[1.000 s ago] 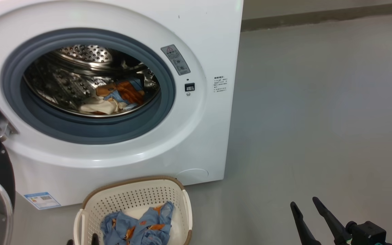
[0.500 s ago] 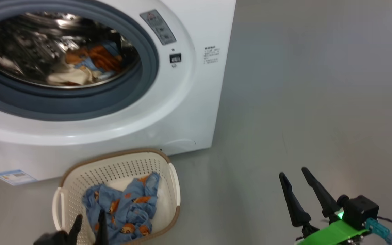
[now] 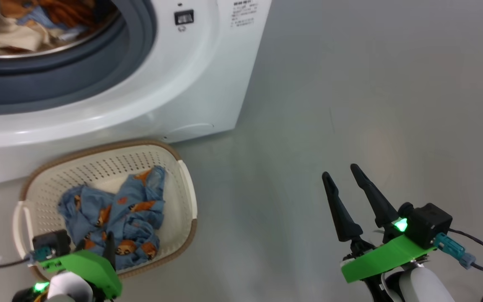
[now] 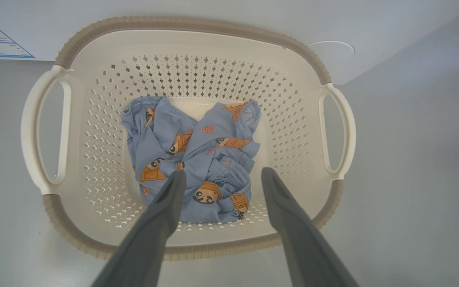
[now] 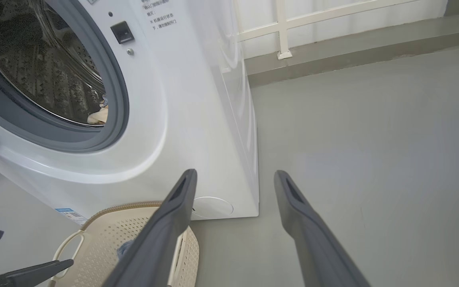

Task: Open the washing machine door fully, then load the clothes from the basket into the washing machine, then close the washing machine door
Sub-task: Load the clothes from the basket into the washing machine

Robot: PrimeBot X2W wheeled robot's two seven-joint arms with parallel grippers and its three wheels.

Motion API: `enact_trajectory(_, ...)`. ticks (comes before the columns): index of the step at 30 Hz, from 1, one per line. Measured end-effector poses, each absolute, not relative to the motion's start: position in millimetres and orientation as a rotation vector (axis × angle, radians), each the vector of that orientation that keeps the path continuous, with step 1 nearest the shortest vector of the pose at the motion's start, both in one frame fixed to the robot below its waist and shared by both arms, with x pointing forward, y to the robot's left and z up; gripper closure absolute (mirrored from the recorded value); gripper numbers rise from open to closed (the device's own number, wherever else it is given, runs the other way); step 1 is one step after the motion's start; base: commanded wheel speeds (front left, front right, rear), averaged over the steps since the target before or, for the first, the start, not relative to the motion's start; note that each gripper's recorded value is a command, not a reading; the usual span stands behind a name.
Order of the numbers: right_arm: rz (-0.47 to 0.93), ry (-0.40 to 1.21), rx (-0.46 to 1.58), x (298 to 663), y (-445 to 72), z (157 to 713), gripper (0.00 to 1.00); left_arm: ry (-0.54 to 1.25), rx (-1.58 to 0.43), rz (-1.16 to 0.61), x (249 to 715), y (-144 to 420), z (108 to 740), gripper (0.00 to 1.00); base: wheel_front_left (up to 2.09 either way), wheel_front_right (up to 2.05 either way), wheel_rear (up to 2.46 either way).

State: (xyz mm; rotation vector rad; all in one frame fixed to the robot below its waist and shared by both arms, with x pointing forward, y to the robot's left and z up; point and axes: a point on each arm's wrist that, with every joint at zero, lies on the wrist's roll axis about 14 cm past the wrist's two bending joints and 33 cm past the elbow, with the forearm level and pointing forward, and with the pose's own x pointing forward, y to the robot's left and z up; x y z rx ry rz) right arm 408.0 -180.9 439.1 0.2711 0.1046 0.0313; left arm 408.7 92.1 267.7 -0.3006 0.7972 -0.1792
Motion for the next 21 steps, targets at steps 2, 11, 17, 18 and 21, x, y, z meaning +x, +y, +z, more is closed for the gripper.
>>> enact_trajectory(2, 0.031, 0.120, 0.272, 411, -180, 433, 0.00, 0.828, -0.294, -0.185, 414, 89, 257, 0.00, 0.00, 0.00, 0.00)
enact_trajectory(11, 0.011, 0.170, 0.255, 423, -187, 410, 0.00, 1.001, -0.260, -0.206, 418, 80, 209, 0.00, 0.00, 0.00, 0.00)
enact_trajectory(17, -0.005, 0.216, 0.242, 426, -192, 392, 0.00, 1.106, -0.265, -0.196, 420, 74, 178, 0.00, 0.00, 0.00, 0.00)
enact_trajectory(18, -0.005, 0.220, 0.241, 427, -192, 390, 0.00, 1.119, -0.260, -0.190, 421, 75, 173, 0.00, 0.00, 0.00, 0.00)
enact_trajectory(21, -0.010, 0.239, 0.243, 428, -193, 382, 0.00, 1.150, -0.258, -0.168, 424, 78, 160, 0.00, 0.00, 0.00, 0.00)
